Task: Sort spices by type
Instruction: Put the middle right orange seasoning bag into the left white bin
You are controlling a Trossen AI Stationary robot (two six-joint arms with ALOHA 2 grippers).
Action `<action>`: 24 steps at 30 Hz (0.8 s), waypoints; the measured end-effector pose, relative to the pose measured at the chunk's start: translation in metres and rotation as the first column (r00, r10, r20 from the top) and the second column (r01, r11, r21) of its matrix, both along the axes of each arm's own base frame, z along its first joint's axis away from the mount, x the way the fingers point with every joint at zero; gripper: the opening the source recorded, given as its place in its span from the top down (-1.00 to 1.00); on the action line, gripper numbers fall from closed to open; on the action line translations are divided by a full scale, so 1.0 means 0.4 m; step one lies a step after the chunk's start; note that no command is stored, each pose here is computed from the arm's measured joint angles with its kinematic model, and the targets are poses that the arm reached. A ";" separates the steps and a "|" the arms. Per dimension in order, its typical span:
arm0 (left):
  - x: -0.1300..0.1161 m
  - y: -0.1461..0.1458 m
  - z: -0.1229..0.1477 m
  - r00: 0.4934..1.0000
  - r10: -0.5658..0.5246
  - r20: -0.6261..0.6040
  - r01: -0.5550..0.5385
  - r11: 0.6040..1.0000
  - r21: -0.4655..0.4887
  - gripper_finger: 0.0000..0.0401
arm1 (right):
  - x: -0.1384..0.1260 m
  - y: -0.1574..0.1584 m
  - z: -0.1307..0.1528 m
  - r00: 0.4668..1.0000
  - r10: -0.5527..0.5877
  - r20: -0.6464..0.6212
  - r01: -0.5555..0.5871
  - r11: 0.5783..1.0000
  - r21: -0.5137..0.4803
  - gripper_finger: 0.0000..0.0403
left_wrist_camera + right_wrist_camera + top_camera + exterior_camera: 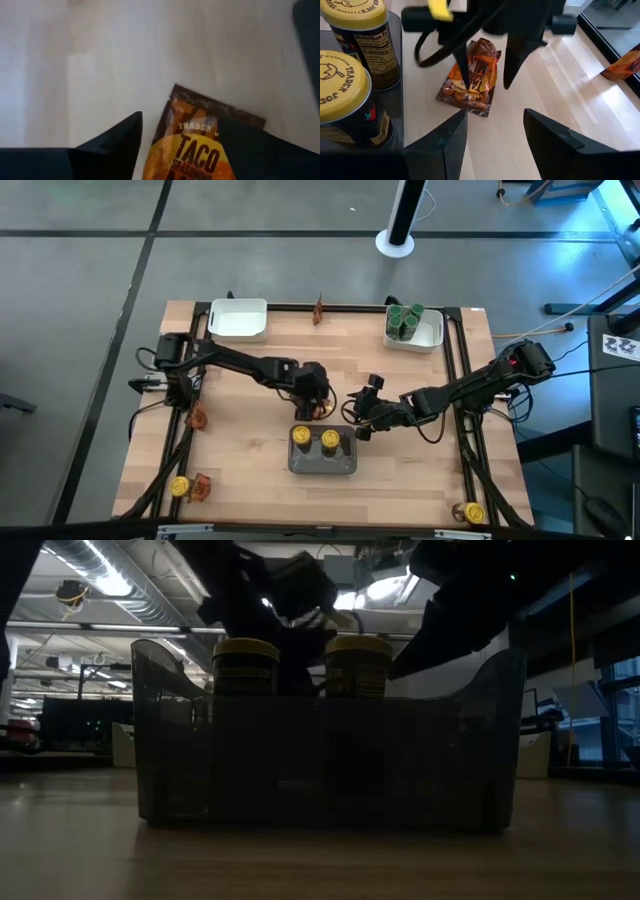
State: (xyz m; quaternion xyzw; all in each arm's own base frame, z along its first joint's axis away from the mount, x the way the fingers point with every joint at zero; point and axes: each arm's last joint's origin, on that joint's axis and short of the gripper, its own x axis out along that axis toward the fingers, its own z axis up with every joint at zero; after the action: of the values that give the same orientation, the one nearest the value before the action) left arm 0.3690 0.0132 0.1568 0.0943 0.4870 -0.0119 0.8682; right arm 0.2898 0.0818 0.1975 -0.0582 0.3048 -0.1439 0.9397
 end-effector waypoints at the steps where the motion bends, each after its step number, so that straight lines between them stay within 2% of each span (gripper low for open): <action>1: 0.005 0.000 -0.007 1.000 -0.009 -0.026 0.009 1.000 0.003 -0.23 | 0.000 0.000 0.000 1.000 0.000 -0.001 0.000 1.000 0.000 0.03; 3: 0.009 0.000 -0.028 0.997 -0.012 -0.082 0.013 1.000 0.002 -0.27 | -0.001 0.000 -0.001 1.000 0.000 -0.006 0.000 1.000 -0.002 0.03; 7: 0.016 0.008 -0.060 0.993 -0.006 -0.114 0.006 1.000 -0.004 -0.29 | -0.002 -0.001 -0.002 1.000 0.000 -0.012 0.000 1.000 -0.003 0.03; 14: 0.021 0.015 -0.102 0.987 -0.011 -0.158 0.010 1.000 -0.006 -0.19 | -0.002 -0.001 -0.003 1.000 -0.001 -0.013 0.001 1.000 -0.003 0.03; 18: 0.023 0.014 -0.114 0.985 -0.020 -0.170 0.019 1.000 -0.007 0.15 | -0.002 -0.001 -0.003 1.000 -0.001 -0.015 0.001 1.000 -0.004 0.03; 24: 0.021 0.016 -0.115 0.983 -0.033 -0.179 0.038 0.999 0.022 0.89 | -0.003 -0.001 -0.003 1.000 -0.002 -0.017 0.002 1.000 -0.004 0.03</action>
State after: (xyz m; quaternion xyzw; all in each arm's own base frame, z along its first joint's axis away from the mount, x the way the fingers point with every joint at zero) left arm 0.3773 0.0195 0.1109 0.1125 0.5614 -0.0298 0.8193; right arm 0.2888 0.0814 0.1961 -0.0612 0.3124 -0.1449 0.9368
